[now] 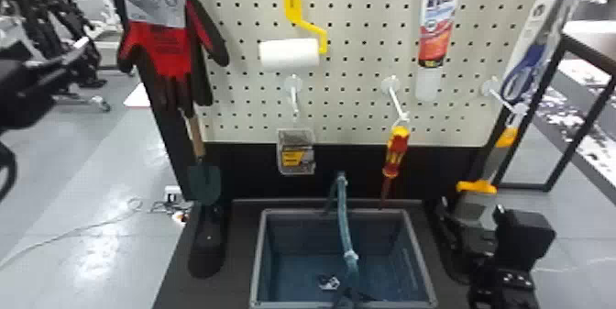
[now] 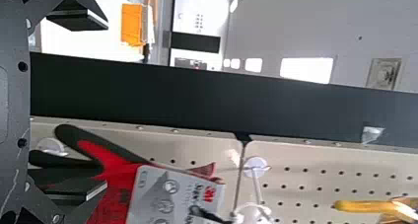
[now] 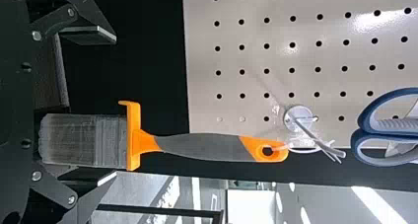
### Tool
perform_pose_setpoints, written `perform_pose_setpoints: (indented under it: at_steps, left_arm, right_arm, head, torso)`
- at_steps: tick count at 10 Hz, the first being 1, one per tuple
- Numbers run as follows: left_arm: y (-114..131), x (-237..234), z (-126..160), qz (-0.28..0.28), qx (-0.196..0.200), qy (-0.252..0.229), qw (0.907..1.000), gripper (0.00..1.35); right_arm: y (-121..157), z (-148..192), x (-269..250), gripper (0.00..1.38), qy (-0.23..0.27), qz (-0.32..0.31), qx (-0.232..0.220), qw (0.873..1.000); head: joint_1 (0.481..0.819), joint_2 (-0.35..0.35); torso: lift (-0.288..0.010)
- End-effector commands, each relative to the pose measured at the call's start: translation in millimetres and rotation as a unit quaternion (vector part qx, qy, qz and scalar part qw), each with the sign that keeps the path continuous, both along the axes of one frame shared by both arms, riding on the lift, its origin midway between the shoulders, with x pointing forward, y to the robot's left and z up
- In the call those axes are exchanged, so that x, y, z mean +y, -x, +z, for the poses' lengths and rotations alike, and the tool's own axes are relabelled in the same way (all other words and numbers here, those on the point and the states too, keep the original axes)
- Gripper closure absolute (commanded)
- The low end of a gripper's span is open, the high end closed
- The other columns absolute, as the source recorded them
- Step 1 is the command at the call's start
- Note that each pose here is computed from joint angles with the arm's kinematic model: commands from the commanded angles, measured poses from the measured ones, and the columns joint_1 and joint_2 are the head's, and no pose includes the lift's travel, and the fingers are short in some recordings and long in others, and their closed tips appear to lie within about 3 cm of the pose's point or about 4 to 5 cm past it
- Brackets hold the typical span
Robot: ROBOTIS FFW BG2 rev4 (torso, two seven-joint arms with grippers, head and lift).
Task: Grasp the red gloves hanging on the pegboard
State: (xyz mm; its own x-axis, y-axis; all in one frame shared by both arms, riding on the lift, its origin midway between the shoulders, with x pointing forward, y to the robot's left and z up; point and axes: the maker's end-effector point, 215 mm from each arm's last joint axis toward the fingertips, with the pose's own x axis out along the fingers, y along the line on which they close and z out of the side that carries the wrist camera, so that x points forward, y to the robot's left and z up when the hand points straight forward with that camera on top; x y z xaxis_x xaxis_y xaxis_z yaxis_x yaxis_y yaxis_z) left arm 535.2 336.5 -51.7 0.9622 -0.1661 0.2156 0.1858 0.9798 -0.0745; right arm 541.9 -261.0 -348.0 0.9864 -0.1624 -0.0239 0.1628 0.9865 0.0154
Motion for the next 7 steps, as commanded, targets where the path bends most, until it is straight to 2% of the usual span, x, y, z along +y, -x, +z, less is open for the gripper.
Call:
perform_pose_setpoints:
  at_steps: [1, 3, 4, 7]
  left_arm:
    - [-0.5, 14.9, 20.0, 0.005, -0.012, -0.006, 0.9999, 0.17]
    - [-16.4, 13.7, 21.6, -0.046, -0.018, 0.015, 0.9987, 0.17]
    - [-27.2, 5.9, 15.2, -0.09, -0.017, 0.04, 0.995, 0.17]
    - [-40.0, -27.4, 17.8, -0.183, -0.018, 0.056, 0.9813, 0.17]
  right_arm:
    - [-1.3, 0.3, 1.1, 0.32, 0.001, 0.001, 0.0, 1.0]
    - [-1.9, 1.1, 1.5, 0.32, 0.0, 0.002, 0.0, 1.0]
    - [-1.9, 0.6, 2.7, 0.32, -0.001, 0.003, 0.0, 1.0]
    - [-2.0, -1.5, 4.2, 0.32, -0.006, 0.006, 0.003, 1.0]
  head:
    - [0.549, 0.0]
    - [0.549, 0.0]
    - [0.549, 0.0]
    - [0.549, 0.0]
  torso:
    - [-0.1]
    - [-0.1]
    - [-0.1]
    - [-0.1]
